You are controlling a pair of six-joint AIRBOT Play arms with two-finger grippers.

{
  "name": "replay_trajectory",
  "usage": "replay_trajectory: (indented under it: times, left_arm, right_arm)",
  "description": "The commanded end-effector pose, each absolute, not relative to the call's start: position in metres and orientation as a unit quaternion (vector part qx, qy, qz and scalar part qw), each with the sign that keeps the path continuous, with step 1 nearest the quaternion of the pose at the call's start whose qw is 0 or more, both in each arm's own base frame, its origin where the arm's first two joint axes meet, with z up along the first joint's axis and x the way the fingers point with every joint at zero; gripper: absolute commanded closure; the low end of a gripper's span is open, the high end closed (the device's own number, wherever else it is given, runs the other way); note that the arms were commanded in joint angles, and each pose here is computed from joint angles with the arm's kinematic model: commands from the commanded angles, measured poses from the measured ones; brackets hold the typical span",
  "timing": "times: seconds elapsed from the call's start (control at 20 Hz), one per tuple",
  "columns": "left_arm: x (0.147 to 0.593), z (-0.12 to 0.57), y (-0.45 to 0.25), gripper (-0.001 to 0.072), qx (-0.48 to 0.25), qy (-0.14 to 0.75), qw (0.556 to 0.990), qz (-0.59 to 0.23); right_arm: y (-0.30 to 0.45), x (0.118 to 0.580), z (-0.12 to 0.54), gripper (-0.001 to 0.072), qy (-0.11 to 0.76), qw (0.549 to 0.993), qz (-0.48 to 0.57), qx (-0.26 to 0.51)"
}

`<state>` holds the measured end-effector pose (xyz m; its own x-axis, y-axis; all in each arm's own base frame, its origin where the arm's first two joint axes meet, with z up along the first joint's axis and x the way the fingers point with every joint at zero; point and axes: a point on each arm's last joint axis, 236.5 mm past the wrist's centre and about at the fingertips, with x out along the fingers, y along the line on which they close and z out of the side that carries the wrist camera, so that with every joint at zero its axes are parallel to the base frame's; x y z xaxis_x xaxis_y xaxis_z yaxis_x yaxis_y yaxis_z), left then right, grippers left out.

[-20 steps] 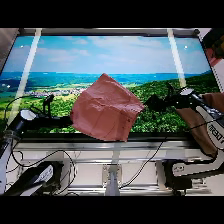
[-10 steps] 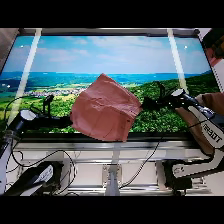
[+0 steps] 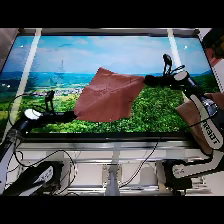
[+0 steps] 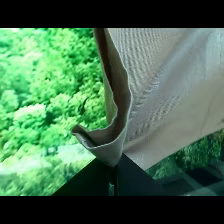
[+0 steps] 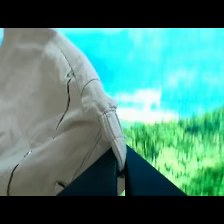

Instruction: Fold the clothes and pants, and hang the long-sleeved shirts on hangers.

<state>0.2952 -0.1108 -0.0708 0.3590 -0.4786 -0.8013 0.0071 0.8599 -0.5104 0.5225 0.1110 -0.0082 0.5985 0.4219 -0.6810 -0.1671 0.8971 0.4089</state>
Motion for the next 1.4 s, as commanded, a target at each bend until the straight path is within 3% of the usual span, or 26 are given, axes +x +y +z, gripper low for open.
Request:
replay_trajectory:
  times: [0.0, 0.3, 0.6, 0.65, 0.7, 0.75, 1.15, 1.2, 1.25, 1.3, 1.35]
  left_arm:
    - [0.310, -0.077, -0.134, 0.0700, -0.221, 0.526, 0.810, -0.136]
    - [0.313, -0.103, -0.181, 0.0700, -0.261, 0.525, 0.804, -0.096]
    - [0.310, -0.112, -0.198, 0.0699, -0.252, 0.523, 0.808, -0.101]
    - [0.310, -0.112, -0.197, 0.0699, -0.253, 0.523, 0.808, -0.100]
    - [0.310, -0.112, -0.197, 0.0699, -0.253, 0.523, 0.808, -0.100]
    - [0.310, -0.112, -0.197, 0.0699, -0.253, 0.523, 0.808, -0.100]
    - [0.314, -0.098, -0.198, 0.0697, -0.251, 0.508, 0.816, -0.112]
    - [0.314, -0.095, -0.199, 0.0662, -0.251, 0.505, 0.818, -0.115]
    - [0.313, -0.093, -0.199, 0.0424, -0.240, 0.505, 0.820, -0.123]
    - [0.310, -0.094, -0.199, 0.0108, -0.231, 0.509, 0.819, -0.128]
    - [0.305, -0.096, -0.201, -0.0004, -0.230, 0.518, 0.813, -0.131]
  right_arm:
    - [0.119, 0.567, 0.035, 0.0691, 0.317, 0.932, 0.144, 0.100]
    - [0.131, 0.562, -0.031, 0.0690, 0.383, 0.903, 0.129, 0.145]
    - [0.131, 0.563, -0.033, 0.0670, 0.382, 0.904, 0.128, 0.143]
    - [0.131, 0.562, -0.034, 0.0486, 0.386, 0.902, 0.129, 0.144]
    - [0.130, 0.561, -0.033, 0.0237, 0.386, 0.902, 0.128, 0.144]
    - [0.129, 0.560, -0.032, 0.0133, 0.387, 0.901, 0.129, 0.144]
    - [0.044, 0.527, 0.022, 0.0163, 0.411, 0.904, 0.108, 0.042]
    - [0.027, 0.514, 0.027, 0.0162, 0.430, 0.897, 0.100, 0.035]
    - [0.008, 0.497, 0.029, 0.0162, 0.454, 0.886, 0.092, 0.031]
    - [-0.009, 0.481, 0.030, 0.0163, 0.477, 0.874, 0.084, 0.034]
    - [-0.025, 0.464, 0.029, 0.0162, 0.501, 0.861, 0.076, 0.041]
